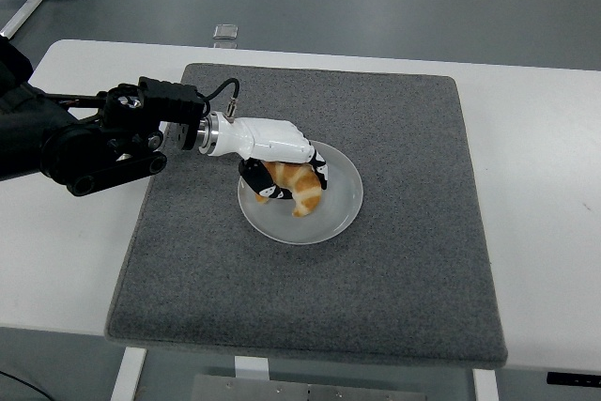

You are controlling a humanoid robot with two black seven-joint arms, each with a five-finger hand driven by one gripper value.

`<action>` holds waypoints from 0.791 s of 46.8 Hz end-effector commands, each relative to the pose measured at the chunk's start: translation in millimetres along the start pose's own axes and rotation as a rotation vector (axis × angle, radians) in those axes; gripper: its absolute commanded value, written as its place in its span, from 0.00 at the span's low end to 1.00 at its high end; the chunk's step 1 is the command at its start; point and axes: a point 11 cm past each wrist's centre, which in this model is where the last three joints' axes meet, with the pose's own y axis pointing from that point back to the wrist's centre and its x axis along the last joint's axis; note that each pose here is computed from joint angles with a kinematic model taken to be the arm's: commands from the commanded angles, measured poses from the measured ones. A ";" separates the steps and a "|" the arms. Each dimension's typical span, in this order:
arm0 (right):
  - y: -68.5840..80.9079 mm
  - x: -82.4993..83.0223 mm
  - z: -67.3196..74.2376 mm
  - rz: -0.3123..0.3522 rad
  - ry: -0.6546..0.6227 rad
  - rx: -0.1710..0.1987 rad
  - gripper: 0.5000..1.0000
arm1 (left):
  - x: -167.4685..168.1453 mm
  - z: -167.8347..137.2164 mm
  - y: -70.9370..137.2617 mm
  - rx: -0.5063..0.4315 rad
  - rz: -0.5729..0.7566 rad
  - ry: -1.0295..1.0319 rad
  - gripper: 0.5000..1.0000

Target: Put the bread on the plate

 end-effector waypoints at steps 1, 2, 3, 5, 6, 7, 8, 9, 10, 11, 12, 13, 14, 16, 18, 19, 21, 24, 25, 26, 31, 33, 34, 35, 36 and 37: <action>0.0 0.0 0.0 0.000 -0.001 0.000 0.90 | -4.5 0.2 -0.7 -0.001 -0.004 0.010 0.00; 0.0 0.0 0.0 0.000 0.000 0.000 0.90 | -5.3 0.2 -0.7 -0.001 -0.004 0.011 0.00; 0.0 0.0 0.0 0.000 0.000 0.000 0.91 | -6.0 0.2 -0.8 -0.001 -0.005 0.013 0.00; 0.0 0.0 0.0 0.000 0.000 0.000 0.90 | -8.1 2.7 -3.7 -0.009 -0.008 0.016 0.00; 0.0 0.0 0.0 0.000 0.000 0.000 0.90 | -10.1 3.3 -4.8 -0.011 -0.009 0.021 0.01; 0.0 0.0 0.0 0.000 0.000 0.000 0.90 | -10.2 3.3 -4.8 -0.011 -0.007 0.024 0.06; 0.0 0.0 0.0 0.000 0.000 0.000 0.90 | -10.1 3.3 -5.2 -0.011 -0.007 0.025 0.11; 0.0 0.0 0.0 0.000 0.000 0.000 0.90 | -10.0 3.0 -5.1 -0.011 -0.006 0.026 0.16; 0.0 0.0 0.0 0.000 0.000 0.000 0.90 | -9.6 2.8 -5.1 -0.010 -0.003 0.028 0.22; 0.0 0.0 0.0 0.000 0.000 0.000 0.90 | -9.5 3.0 -5.1 -0.011 -0.001 0.031 0.28; 0.0 0.0 0.0 0.000 0.000 0.000 0.90 | -8.8 3.0 -5.1 -0.011 0.002 0.034 0.37; 0.0 0.0 0.0 0.000 0.000 0.000 0.90 | -7.8 2.9 -5.1 -0.010 0.006 0.035 0.45; 0.0 0.0 0.0 0.000 0.000 0.000 0.90 | -7.0 3.1 -5.1 -0.011 0.010 0.037 0.51; 0.0 0.0 0.0 0.000 0.000 0.000 0.90 | -5.5 3.0 -5.1 -0.010 0.018 0.036 0.61; 0.0 0.0 0.0 0.000 0.000 0.000 0.90 | -3.2 3.0 -5.1 -0.010 0.027 0.035 0.79; 0.0 0.0 0.0 0.000 0.000 0.000 0.90 | -2.7 3.0 -5.1 -0.010 0.032 0.038 0.86; 0.0 0.0 0.0 0.000 0.000 0.000 0.90 | -1.5 3.4 -5.2 -0.011 0.040 0.050 0.92; 0.0 0.0 0.0 0.000 0.000 0.000 0.90 | 3.6 4.4 -5.7 -0.016 0.060 0.071 0.98; 0.0 0.0 0.0 0.000 0.000 0.000 0.90 | 5.0 4.8 -5.8 -0.017 0.066 0.080 0.98; 0.0 0.0 0.0 0.000 0.000 0.000 0.90 | 7.0 5.3 -5.8 -0.019 0.073 0.087 0.98; 0.0 0.0 0.0 0.000 0.000 0.000 0.90 | 20.8 5.9 -5.2 -0.023 0.119 0.126 0.99; 0.0 0.0 0.0 0.000 0.000 0.000 0.90 | 28.7 6.9 -5.0 -0.028 0.146 0.140 0.99; 0.0 0.0 0.0 0.000 0.000 0.000 0.90 | 32.8 7.3 -4.7 -0.031 0.158 0.146 0.99; 0.0 0.0 0.0 0.000 0.000 0.000 0.90 | 36.5 7.4 -4.4 -0.032 0.172 0.154 0.99; 0.0 0.0 0.0 0.000 0.000 0.000 0.90 | 39.9 7.7 -4.1 -0.034 0.184 0.159 0.99; 0.0 0.0 0.0 0.000 0.000 0.000 0.90 | 44.5 7.9 -3.6 -0.037 0.200 0.167 0.99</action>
